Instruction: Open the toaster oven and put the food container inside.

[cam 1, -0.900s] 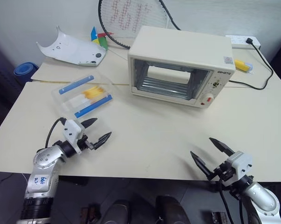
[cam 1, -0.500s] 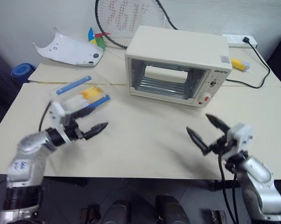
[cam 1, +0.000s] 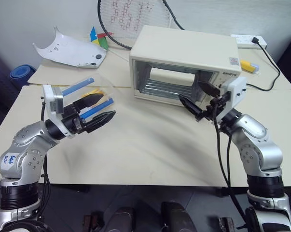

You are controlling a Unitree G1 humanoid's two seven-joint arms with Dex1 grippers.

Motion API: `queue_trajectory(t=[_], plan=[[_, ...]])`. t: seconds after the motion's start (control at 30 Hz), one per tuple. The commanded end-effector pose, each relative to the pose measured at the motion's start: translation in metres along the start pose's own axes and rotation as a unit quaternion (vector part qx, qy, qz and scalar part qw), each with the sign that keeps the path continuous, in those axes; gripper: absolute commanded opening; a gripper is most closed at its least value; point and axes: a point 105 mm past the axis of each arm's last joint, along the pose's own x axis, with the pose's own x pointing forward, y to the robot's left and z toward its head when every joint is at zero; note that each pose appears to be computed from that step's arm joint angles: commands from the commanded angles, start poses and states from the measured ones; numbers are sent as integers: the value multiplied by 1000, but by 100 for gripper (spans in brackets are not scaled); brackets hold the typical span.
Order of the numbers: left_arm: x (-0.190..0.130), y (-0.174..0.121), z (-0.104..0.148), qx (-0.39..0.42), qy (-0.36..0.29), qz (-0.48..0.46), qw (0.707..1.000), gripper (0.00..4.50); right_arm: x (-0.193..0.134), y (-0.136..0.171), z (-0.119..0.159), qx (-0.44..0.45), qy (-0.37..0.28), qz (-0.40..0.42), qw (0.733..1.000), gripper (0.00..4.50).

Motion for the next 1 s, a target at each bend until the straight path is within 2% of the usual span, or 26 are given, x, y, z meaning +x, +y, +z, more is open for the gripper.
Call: queue_trajectory(t=[0.03, 0.2, 0.3, 0.37, 0.47, 0.6, 0.73, 0.87, 1.0], plan=[[2, -8, 10, 25, -14, -5, 1000, 450, 9, 1, 12, -15, -18, 0, 1000, 448], [2, -9, 9, 24, -18, 1, 1000, 450, 15, 23, 17, -26, -30, 63, 997, 448], [1, -5, 10, 25, -15, 7, 1000, 450, 5, 44, 10, -59, -16, 122, 991, 448], [2, -2, 12, 17, -15, 3, 1000, 450, -6, 57, -4, -84, 13, 162, 983, 448], [6, 7, 23, 13, -32, 5, 999, 384, -19, 66, -21, -106, 40, 186, 976, 450], [22, 25, 26, 24, -22, 13, 999, 257, -30, 74, -36, -121, 53, 194, 972, 450], [52, 41, 12, 50, 21, 4, 999, 133, -36, 76, -44, -129, 55, 187, 972, 450], [80, 54, 0, 64, 35, 1, 997, 8, -38, 73, -47, -142, 56, 171, 973, 450], [100, 44, -12, 71, 39, -40, 996, 3, -41, 68, -50, -154, 59, 153, 974, 450]])
